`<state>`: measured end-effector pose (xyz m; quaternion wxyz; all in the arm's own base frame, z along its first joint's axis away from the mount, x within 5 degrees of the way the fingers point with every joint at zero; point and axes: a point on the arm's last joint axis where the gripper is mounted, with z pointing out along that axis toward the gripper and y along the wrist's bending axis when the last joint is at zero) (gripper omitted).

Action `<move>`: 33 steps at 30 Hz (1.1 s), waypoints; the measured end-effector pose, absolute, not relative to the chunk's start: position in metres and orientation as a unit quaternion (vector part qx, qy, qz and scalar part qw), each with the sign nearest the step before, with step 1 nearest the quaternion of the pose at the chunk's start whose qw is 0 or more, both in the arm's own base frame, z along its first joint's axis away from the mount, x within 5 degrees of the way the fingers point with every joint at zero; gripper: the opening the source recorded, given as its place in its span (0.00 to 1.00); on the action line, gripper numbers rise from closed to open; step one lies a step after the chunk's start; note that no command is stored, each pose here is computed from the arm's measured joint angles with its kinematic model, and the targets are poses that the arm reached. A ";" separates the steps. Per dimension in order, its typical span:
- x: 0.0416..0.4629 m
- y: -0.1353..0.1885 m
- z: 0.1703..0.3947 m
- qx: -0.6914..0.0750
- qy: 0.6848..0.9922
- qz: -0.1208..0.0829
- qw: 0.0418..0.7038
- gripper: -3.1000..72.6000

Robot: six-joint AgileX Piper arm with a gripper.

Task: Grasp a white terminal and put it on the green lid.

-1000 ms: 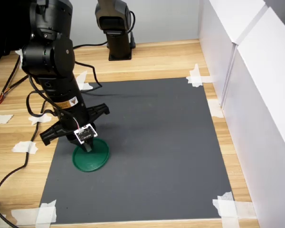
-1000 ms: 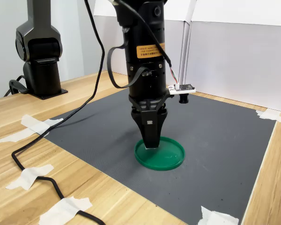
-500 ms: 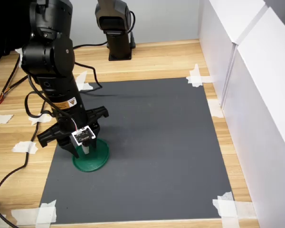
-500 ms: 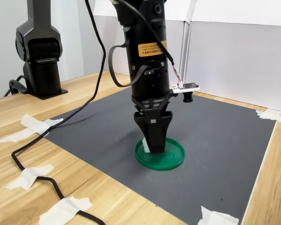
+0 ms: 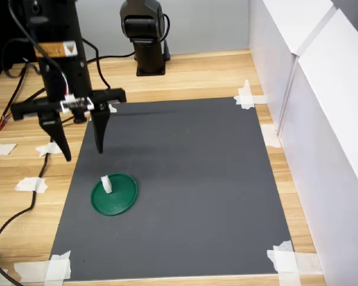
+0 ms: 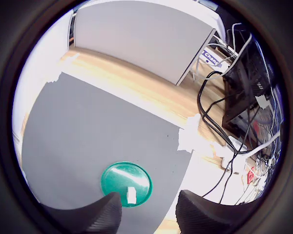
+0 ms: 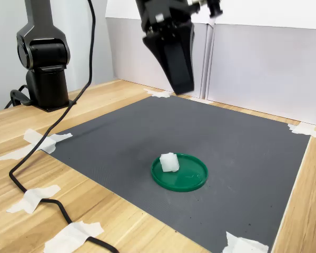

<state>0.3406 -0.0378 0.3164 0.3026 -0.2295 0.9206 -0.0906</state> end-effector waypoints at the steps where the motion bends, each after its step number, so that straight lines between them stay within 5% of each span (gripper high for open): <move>1: 0.337 -0.036 0.322 -0.226 0.920 -0.085 0.307 0.67; 8: 0.303 -0.026 0.358 -0.201 0.908 -0.060 0.362 0.52; 17: 0.246 -0.019 0.372 -0.144 0.886 -0.057 0.437 0.05; 25: 0.189 -0.014 0.366 -0.071 0.837 -0.050 0.541 0.02; 33: 0.150 0.002 0.339 -0.097 0.828 -0.026 0.552 0.02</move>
